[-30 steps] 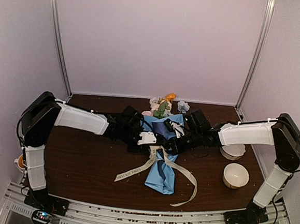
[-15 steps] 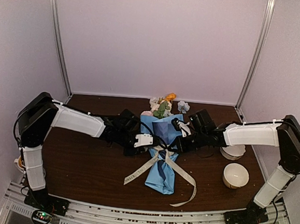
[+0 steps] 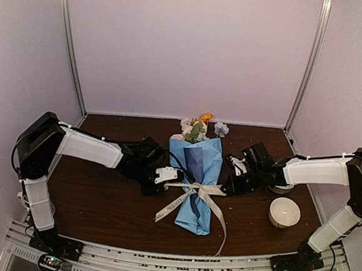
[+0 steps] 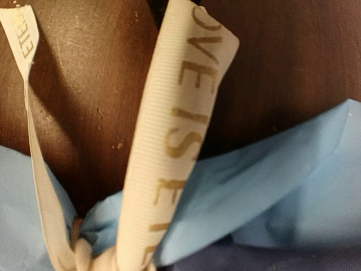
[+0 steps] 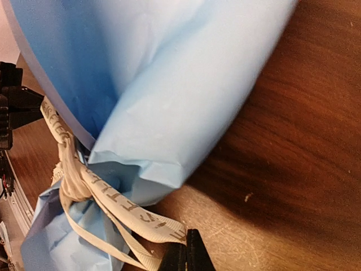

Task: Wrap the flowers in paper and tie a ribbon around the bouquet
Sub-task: Tie the half-tied ribbon around the folded bouquet.

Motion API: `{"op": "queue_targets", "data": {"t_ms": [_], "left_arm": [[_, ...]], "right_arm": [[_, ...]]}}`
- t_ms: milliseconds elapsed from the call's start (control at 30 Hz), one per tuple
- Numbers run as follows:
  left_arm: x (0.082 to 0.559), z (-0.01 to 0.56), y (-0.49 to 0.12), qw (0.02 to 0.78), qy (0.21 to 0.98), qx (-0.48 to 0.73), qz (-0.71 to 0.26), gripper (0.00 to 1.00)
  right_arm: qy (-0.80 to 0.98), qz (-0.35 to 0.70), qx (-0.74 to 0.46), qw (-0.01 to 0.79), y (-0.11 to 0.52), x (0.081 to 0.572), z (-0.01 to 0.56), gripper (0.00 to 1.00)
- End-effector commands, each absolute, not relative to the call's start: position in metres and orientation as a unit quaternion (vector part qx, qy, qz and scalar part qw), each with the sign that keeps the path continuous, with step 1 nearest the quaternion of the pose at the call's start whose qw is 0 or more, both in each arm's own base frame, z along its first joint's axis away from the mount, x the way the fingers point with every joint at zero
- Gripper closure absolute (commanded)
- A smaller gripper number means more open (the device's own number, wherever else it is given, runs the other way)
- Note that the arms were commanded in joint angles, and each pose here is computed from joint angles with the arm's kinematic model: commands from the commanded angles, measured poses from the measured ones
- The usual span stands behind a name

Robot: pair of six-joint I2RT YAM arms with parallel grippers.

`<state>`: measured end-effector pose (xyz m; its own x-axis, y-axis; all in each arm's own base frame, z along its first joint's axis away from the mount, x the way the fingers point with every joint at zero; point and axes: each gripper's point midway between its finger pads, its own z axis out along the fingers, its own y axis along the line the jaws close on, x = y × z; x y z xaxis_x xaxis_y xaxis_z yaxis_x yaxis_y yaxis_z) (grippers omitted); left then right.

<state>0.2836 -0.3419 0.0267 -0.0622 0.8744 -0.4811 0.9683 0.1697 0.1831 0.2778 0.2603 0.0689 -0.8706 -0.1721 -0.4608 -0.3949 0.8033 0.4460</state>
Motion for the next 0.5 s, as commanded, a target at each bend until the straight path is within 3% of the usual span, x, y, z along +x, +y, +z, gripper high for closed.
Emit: {"op": "queue_targets", "data": {"t_ms": [0,467], "left_arm": [[0.271,0.026,-0.324,0.214,0.761,0.605,-0.096,1.00],[0.266,0.015,-0.300,0.165,0.809,0.559,-0.081,1.00]], "right_arm": [[0.941,0.253,-0.123,0.189,0.237,0.268,0.055,1.00],[0.957,0.238,-0.081,0.147,0.205,0.249,0.028,1.00]]}}
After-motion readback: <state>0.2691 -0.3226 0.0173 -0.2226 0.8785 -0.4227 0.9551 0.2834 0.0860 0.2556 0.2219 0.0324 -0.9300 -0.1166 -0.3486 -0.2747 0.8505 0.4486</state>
